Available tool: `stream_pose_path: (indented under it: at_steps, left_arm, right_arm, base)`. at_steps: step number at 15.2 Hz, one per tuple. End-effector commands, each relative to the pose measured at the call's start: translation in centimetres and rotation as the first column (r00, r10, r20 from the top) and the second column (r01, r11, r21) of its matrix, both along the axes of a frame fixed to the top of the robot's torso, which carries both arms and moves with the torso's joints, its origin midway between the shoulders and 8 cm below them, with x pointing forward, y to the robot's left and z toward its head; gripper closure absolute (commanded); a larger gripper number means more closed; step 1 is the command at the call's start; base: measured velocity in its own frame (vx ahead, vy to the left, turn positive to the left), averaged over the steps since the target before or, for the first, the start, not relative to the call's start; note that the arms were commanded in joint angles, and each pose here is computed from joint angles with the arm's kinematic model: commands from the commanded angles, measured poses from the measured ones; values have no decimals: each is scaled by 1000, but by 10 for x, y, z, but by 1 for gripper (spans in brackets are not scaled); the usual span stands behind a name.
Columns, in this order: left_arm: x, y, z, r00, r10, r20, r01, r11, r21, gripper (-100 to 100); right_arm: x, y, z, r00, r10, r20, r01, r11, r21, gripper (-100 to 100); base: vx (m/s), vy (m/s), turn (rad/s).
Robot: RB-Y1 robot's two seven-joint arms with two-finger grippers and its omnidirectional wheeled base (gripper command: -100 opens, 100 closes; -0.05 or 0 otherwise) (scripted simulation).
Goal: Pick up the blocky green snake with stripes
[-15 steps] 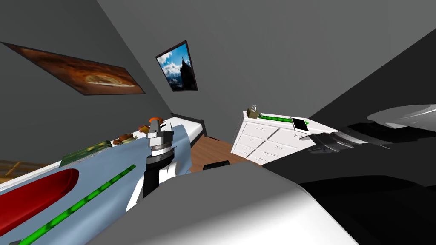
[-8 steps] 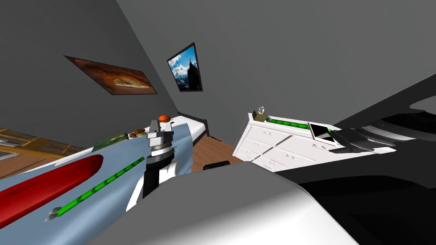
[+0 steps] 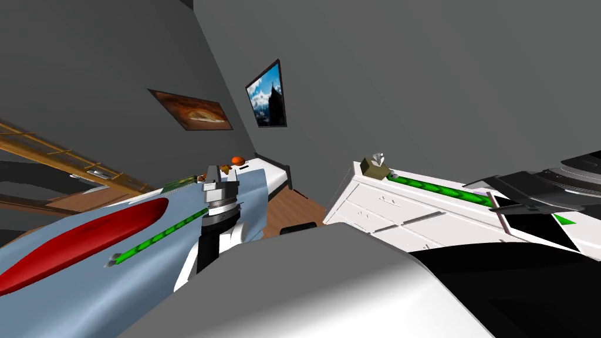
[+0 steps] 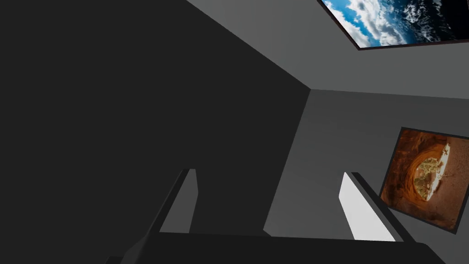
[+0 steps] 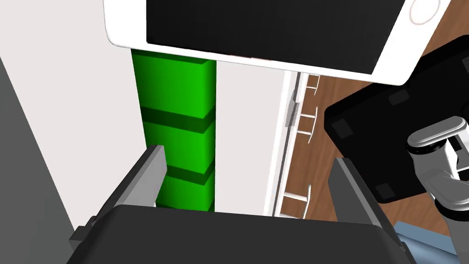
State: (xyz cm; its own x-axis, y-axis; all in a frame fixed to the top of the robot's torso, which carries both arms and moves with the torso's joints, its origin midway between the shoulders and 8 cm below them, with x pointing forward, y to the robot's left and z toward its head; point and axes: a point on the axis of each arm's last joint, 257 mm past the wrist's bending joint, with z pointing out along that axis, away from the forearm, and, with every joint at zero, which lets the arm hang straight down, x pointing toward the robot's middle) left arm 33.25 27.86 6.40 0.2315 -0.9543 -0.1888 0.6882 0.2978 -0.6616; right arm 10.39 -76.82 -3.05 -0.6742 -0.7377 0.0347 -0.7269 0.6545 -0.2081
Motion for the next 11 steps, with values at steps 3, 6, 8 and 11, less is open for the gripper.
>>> stream_pose_path:
  at_steps: [3,6,8,11]
  left_arm:
    - [0,0,0,1000,0,0,0,1000,0,0]
    - [0,0,0,1000,0,0,0,1000,0,0]
    - [0,0,0,1000,0,0,0,1000,0,0]
    - [0,0,0,1000,0,0,0,1000,0,0]
  right_arm:
    - [-7,2,-3,1000,-1,-17,1,1000,13,-100]
    - [-6,0,-9,999,-50,-13,50,999,12,-100]
    - [-4,-2,-12,997,-83,-10,83,997,10,-100]
    - [-3,-3,-15,993,-115,-6,115,993,8,-100]
  base:
    - [118,-105,225]
    - [-127,-32,215]
    - [-204,-7,233]
    - [-200,17,172]
